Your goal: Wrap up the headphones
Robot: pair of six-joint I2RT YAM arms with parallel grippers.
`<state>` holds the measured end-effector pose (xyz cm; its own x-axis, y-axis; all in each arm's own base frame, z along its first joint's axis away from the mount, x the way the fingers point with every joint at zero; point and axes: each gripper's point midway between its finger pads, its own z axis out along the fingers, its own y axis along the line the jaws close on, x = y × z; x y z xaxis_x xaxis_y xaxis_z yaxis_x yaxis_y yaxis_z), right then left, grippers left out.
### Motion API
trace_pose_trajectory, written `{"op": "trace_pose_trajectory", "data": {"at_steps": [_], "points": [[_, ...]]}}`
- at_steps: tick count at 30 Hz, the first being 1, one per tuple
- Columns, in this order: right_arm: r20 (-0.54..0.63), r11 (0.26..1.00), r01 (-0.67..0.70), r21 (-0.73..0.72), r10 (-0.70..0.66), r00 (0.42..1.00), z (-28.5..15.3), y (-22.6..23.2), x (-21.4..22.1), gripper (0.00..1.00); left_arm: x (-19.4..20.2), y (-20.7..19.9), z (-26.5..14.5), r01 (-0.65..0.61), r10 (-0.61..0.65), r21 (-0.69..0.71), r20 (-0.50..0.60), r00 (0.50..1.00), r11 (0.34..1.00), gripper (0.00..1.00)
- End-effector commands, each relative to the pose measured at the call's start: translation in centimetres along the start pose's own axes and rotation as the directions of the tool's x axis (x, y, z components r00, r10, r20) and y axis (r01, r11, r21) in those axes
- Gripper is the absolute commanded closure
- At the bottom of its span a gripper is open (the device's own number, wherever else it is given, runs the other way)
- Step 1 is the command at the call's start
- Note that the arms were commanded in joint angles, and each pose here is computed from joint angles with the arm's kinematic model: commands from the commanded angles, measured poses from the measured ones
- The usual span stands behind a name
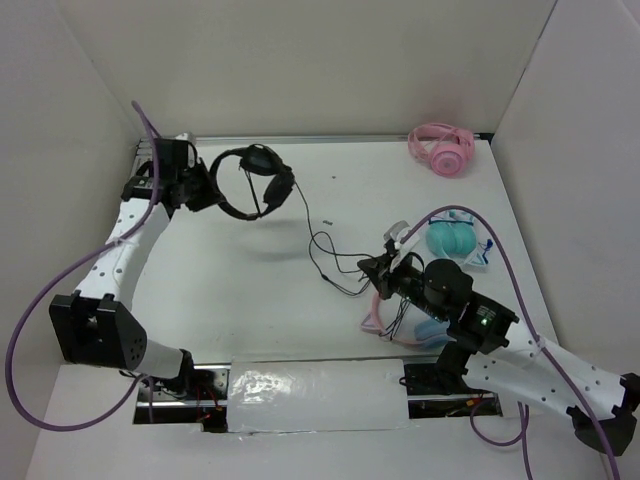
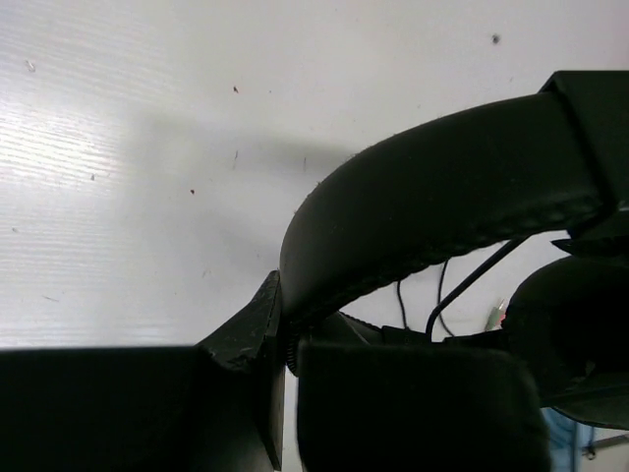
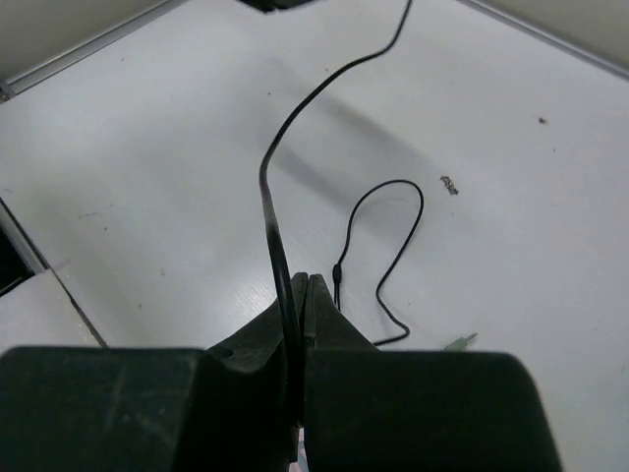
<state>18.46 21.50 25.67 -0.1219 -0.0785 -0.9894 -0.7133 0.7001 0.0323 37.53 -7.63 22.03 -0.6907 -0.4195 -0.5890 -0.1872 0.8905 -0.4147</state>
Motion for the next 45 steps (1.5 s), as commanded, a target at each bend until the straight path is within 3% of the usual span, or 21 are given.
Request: {"op": "trace_pose_trajectory", "data": {"at_steps": [1, 5, 9, 17, 20, 27, 30, 32, 34, 38, 42, 45], "points": [[0.01, 0.997, -0.059, 0.052, 0.059, 0.998, 0.0, -0.5, -0.3, 1.0, -4.7, -3.0, -3.8, 0.044, -0.064, 0.169, 0.115, 0.991, 0.985, 1.0], [-0.042, 0.998, -0.054, -0.013, 0.054, 0.998, 1.3, 0.9, 2.1, 1.0, -7.2, -2.6, -5.5, 0.112, -0.143, 0.221, 0.132, 0.981, 0.969, 1.0], [-0.094, 0.998, -0.048, -0.048, 0.043, 0.995, 3.7, 1.9, 4.9, 1.0, -7.5, -3.9, -6.7, 0.097, -0.142, 0.322, 0.12, 0.983, 0.942, 1.0], [-0.201, 0.965, -0.052, -0.258, -0.001, 0.98, 9.4, 6.7, 8.8, 1.0, -9.6, -4.7, -9.0, 0.144, -0.204, 0.367, 0.128, 0.971, 0.919, 1.0], [-0.227, 0.956, -0.03, -0.291, -0.039, 0.973, 10.6, 8.3, 8.5, 1.0, -10.4, -4.1, -8.8, 0.173, -0.231, 0.306, 0.166, 0.959, 0.936, 1.0], [-0.146, 0.867, 0.008, -0.499, -0.093, 0.985, 10.1, 16.1, 4.3, 1.0, -10.4, -1.5, -5.7, 0.345, -0.368, 0.155, 0.159, 0.916, 0.926, 1.0], [-0.102, 0.83, 0.118, -0.545, -0.206, 0.973, 9.4, 18.5, 2.8, 1.0, -9.6, -0.5, -3.6, 0.363, -0.37, 0.073, 0.146, 0.917, 0.929, 1.0], [-0.063, 0.847, 0.182, -0.499, -0.244, 0.968, 9.3, 18.3, 0.5, 1.0, -8.3, 0.7, -2.1, 0.376, -0.371, -0.017, 0.131, 0.919, 0.926, 1.0], [-0.032, 0.857, 0.237, -0.457, -0.283, 0.959, 8.7, 17.2, -2.0, 1.0, -6.9, 1.6, -0.8, 0.313, -0.302, -0.08, 0.13, 0.944, 0.946, 1.0], [0.045, 0.878, 0.353, -0.323, -0.359, 0.932, 7.7, 13.5, -6.9, 1.0, -3.5, 0.2, 0.7, 0.111, -0.101, -0.077, 0.119, 0.988, 0.991, 1.0], [0.071, 0.873, 0.434, -0.221, -0.429, 0.9, 8.3, 8.9, -11.2, 1.0, 0.4, -1.4, 1.0, -0.088, 0.088, -0.012, 0.08, 0.993, 0.996, 1.0], [0.021, 0.873, 0.478, -0.099, -0.478, 0.878, 9.6, 4.7, -12.7, 1.0, 3.0, -2.6, 0.9, -0.216, 0.214, 0.024, 0.046, 0.976, 0.976, 1.0]]}}
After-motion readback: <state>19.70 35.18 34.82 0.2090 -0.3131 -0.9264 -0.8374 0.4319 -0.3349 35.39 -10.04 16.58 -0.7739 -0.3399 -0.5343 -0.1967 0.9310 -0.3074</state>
